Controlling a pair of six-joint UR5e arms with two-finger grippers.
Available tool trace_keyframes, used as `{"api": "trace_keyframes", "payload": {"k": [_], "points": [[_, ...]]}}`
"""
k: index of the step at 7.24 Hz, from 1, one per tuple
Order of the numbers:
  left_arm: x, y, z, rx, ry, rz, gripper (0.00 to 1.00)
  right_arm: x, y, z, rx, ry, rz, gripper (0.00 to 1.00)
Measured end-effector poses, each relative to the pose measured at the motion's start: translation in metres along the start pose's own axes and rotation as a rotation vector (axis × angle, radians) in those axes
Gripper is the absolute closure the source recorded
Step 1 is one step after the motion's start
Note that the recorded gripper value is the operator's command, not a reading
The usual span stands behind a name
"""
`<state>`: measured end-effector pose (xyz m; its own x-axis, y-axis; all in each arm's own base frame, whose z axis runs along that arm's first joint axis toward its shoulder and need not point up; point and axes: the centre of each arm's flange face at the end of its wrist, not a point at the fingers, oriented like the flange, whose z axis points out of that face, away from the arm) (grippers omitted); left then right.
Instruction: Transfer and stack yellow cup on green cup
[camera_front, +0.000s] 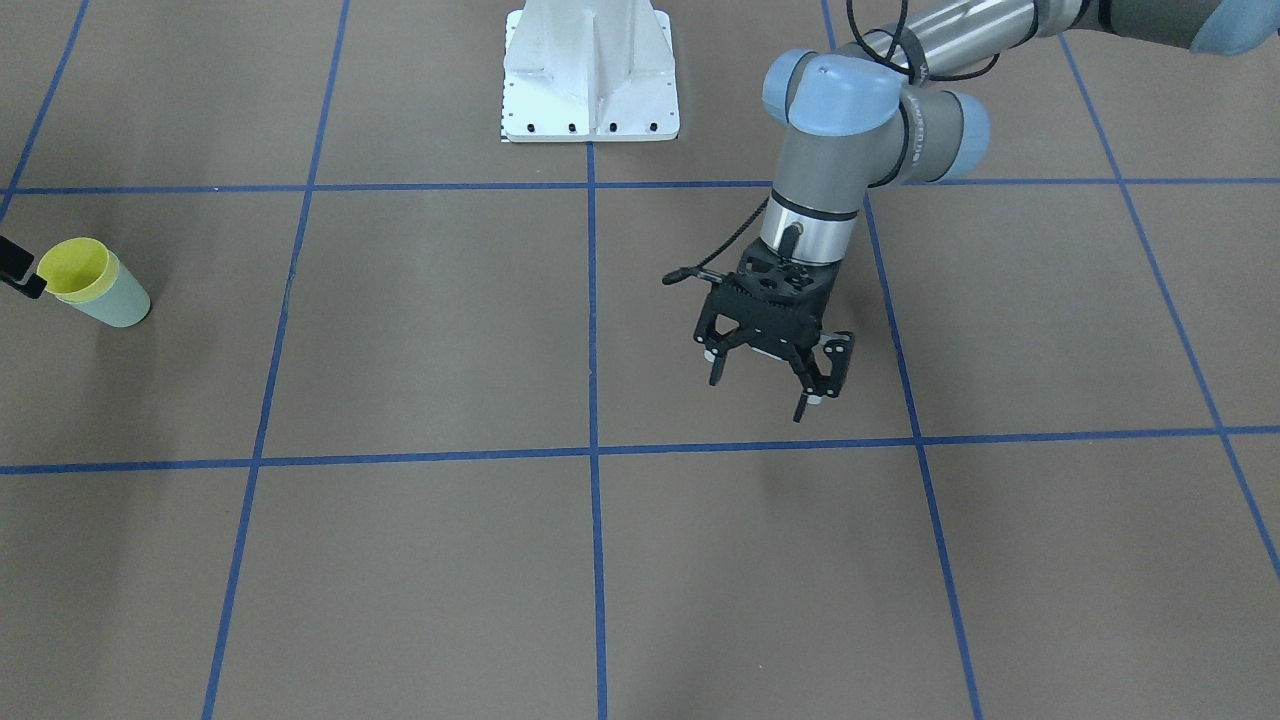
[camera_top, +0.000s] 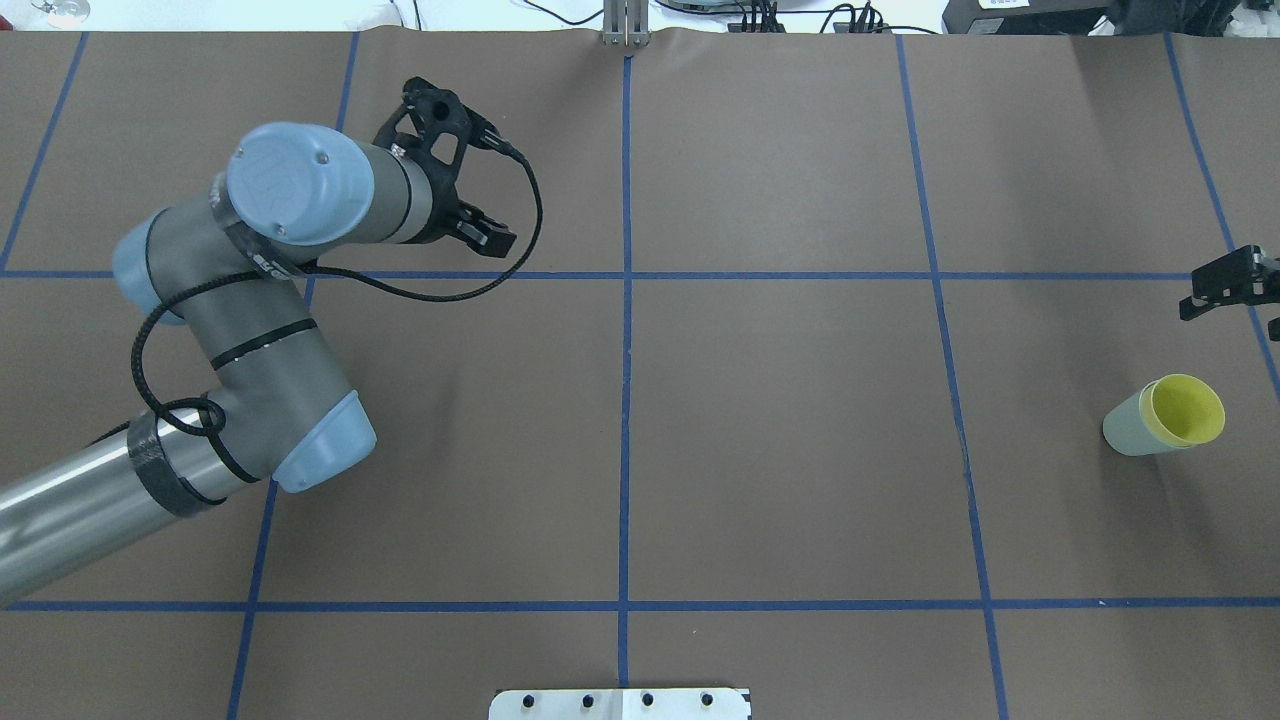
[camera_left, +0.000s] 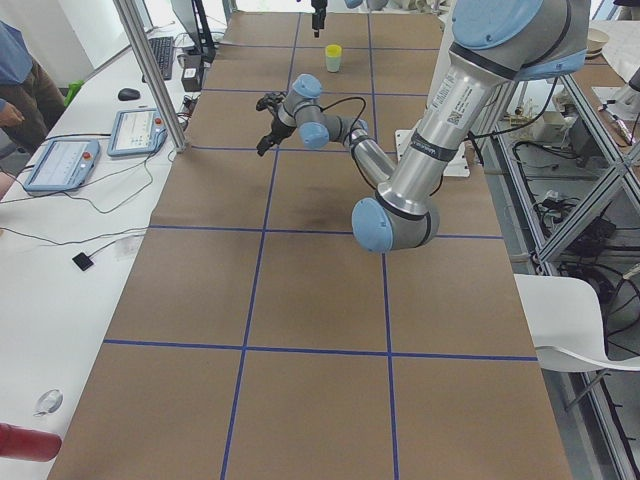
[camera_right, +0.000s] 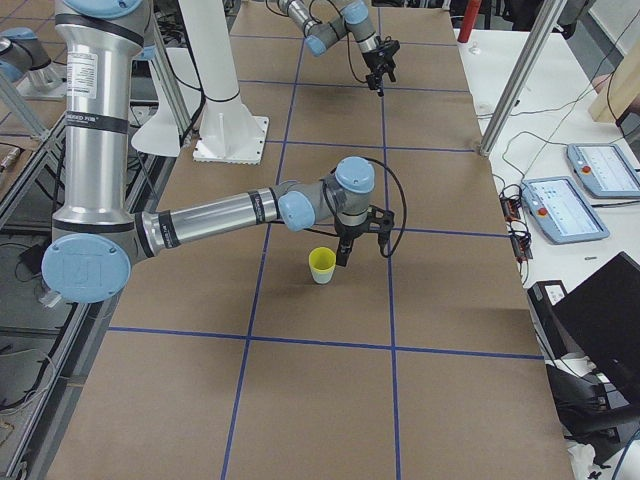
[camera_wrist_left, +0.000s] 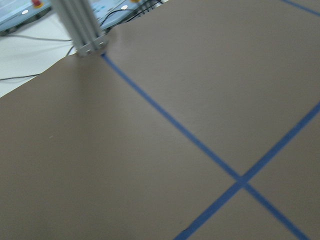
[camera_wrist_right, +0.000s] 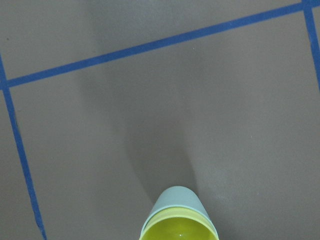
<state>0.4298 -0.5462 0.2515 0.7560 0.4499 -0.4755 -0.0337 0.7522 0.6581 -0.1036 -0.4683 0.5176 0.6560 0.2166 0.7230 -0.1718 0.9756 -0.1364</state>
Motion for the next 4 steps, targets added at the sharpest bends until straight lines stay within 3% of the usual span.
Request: {"api": "trace_keyframes", "payload": {"k": [2, 4], "points": [[-0.091, 0.003, 0.002, -0.184, -0.119, -0.122, 0.0, 0.007, -0.033, -0.008, 0.035, 0.004, -0.052, 0.0], [-0.219, 0.038, -0.016, -0.329, -0.069, -0.203, 0.0, 0.03, -0.055, -0.016, 0.054, 0.013, -0.091, 0.0]]}}
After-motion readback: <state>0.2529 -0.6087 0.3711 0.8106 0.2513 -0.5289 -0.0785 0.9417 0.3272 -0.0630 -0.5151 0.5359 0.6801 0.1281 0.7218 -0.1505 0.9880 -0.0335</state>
